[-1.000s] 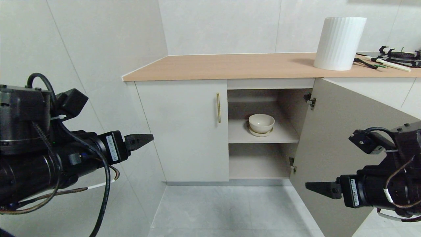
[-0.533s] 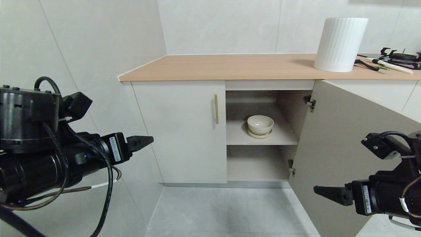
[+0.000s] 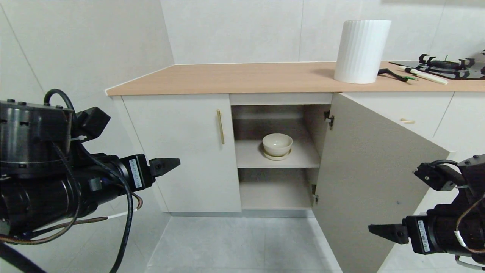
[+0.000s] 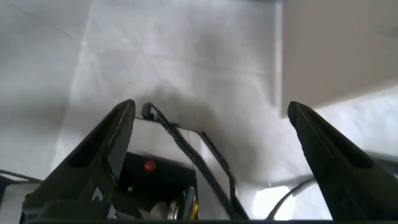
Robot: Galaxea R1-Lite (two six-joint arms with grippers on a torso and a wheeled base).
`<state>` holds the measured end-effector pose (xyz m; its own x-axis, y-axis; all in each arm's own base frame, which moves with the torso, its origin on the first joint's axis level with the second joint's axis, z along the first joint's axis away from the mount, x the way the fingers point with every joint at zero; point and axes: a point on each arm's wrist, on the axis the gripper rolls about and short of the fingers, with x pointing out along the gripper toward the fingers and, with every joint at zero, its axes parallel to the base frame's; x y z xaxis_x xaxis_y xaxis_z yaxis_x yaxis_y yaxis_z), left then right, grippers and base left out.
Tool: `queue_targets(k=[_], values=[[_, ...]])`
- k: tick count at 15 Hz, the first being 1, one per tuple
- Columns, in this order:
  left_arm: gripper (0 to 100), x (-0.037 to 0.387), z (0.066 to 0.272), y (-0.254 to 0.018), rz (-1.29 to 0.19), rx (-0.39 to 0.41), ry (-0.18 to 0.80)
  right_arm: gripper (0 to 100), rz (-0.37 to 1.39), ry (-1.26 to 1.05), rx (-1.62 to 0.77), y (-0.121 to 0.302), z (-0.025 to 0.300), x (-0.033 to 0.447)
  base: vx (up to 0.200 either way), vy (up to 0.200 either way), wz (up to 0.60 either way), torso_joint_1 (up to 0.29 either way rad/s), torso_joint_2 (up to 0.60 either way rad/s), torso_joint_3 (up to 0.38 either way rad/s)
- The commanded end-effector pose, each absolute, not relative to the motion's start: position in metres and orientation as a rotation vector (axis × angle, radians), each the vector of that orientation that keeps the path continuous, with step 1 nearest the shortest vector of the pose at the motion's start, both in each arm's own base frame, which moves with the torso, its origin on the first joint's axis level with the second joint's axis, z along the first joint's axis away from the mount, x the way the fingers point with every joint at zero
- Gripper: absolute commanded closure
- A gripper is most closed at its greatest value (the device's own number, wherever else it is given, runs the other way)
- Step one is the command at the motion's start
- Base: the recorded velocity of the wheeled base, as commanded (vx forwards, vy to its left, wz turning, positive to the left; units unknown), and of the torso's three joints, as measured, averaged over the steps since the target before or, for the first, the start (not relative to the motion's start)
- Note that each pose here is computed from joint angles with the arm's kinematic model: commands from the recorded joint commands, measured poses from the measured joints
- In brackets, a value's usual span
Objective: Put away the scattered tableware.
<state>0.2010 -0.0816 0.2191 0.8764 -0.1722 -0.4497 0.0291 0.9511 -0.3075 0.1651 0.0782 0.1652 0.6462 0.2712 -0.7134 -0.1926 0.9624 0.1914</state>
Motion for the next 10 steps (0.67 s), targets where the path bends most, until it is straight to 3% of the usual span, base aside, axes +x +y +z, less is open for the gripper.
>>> queue_targets(k=[1, 3, 10], values=[[0, 0.201, 0.218, -0.082, -0.105, -0.298, 0.496, 0, 0.241, 0.836, 0.108, 0.076, 0.171, 0.170, 0.000, -0.200, 0.00, 0.007, 0.00, 0.007], [0, 0.201, 0.218, -0.082, -0.105, -0.298, 0.496, 0, 0.207, 0.860, 0.107, 0.071, 0.172, 0.170, 0.000, -0.200, 0.00, 0.002, 0.00, 0.007], [0, 0.201, 0.217, -0.082, -0.105, -0.297, 0.499, 0, -0.061, 0.862, 0.061, 0.023, 0.191, 0.181, 0.000, 0.000, 0.00, 0.000, 0.00, 0.000]])
